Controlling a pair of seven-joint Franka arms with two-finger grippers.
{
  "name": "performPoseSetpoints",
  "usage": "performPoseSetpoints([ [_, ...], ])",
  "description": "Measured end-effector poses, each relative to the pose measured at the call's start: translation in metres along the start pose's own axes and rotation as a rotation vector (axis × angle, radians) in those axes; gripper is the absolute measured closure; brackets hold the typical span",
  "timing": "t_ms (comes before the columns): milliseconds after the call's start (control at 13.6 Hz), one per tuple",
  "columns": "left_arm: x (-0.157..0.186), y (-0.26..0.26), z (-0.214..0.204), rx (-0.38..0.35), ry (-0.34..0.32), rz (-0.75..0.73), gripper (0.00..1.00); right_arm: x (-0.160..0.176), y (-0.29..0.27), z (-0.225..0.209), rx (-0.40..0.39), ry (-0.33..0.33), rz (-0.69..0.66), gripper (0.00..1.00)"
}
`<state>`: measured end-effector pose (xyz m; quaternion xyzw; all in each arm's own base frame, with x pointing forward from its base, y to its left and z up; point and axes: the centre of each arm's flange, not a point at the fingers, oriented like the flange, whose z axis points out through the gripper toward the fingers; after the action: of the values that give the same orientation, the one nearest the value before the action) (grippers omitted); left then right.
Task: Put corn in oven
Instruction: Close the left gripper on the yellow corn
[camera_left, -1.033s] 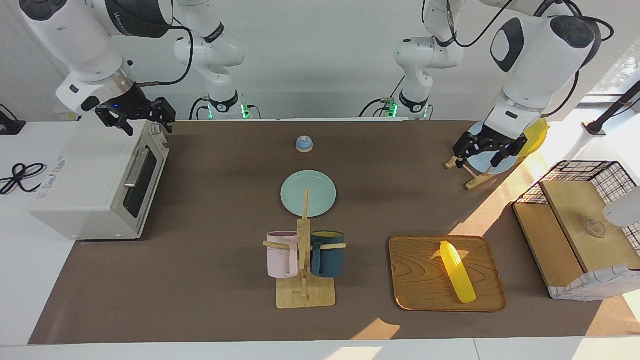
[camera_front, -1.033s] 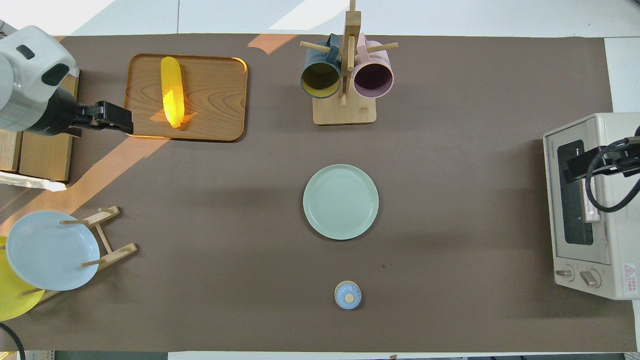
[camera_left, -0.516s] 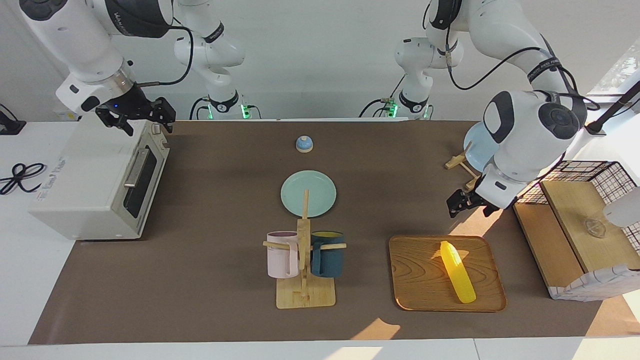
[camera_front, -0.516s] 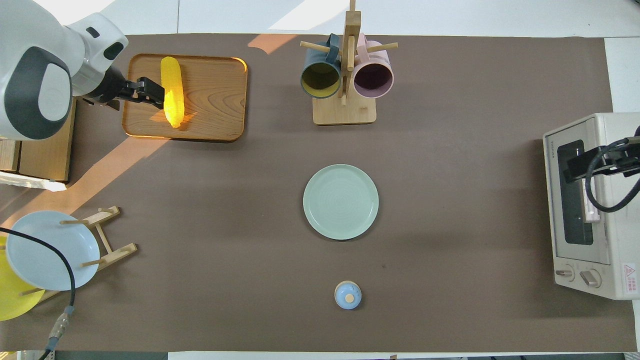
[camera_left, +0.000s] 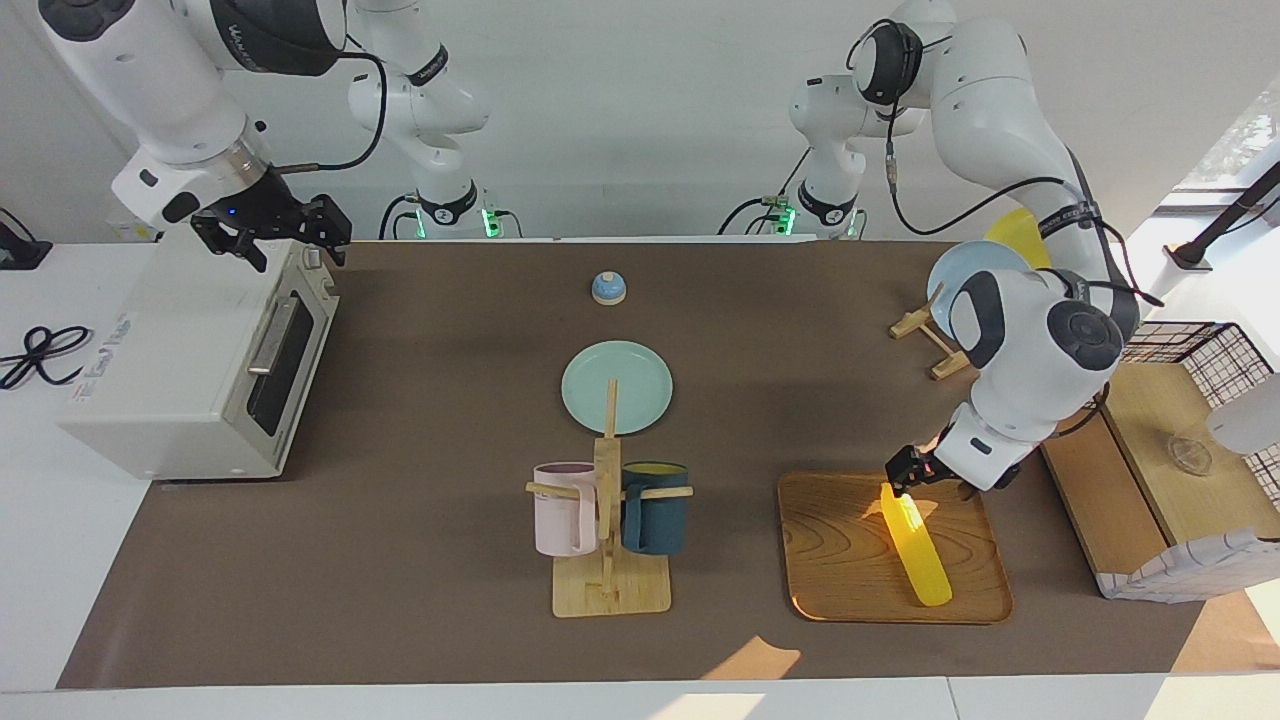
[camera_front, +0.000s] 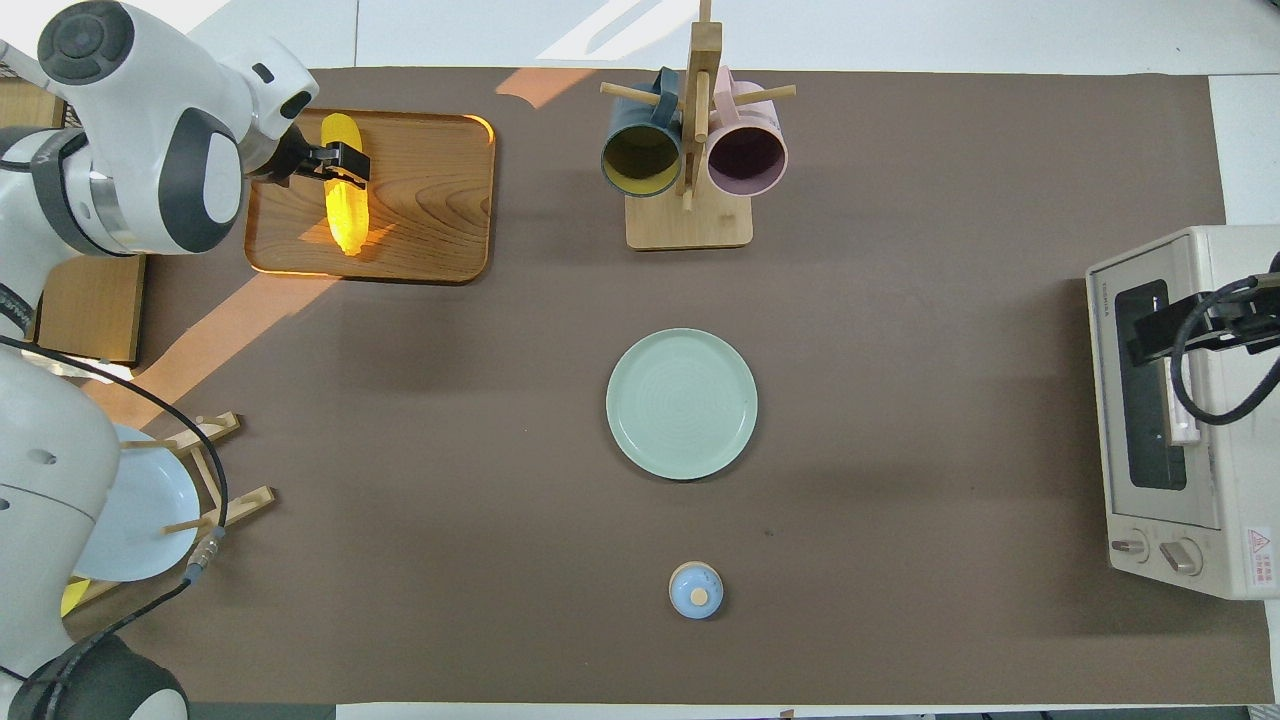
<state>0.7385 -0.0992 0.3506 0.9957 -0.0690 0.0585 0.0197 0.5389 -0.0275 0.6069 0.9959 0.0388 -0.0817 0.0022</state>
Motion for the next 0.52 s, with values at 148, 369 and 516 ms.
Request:
performPoseSetpoints([
  [148, 0.003, -0.001, 0.015, 0.011, 0.025, 0.010, 0.00, 0.000, 0.000, 0.000, 0.000, 0.000, 0.000, 0.00],
  [369, 0.001, 0.001, 0.031, 0.011, 0.037, 0.017, 0.00, 0.000, 0.000, 0.000, 0.000, 0.000, 0.000, 0.00],
  [516, -0.001, 0.002, 0.035, 0.011, 0.035, 0.019, 0.00, 0.000, 0.000, 0.000, 0.000, 0.000, 0.000, 0.00],
])
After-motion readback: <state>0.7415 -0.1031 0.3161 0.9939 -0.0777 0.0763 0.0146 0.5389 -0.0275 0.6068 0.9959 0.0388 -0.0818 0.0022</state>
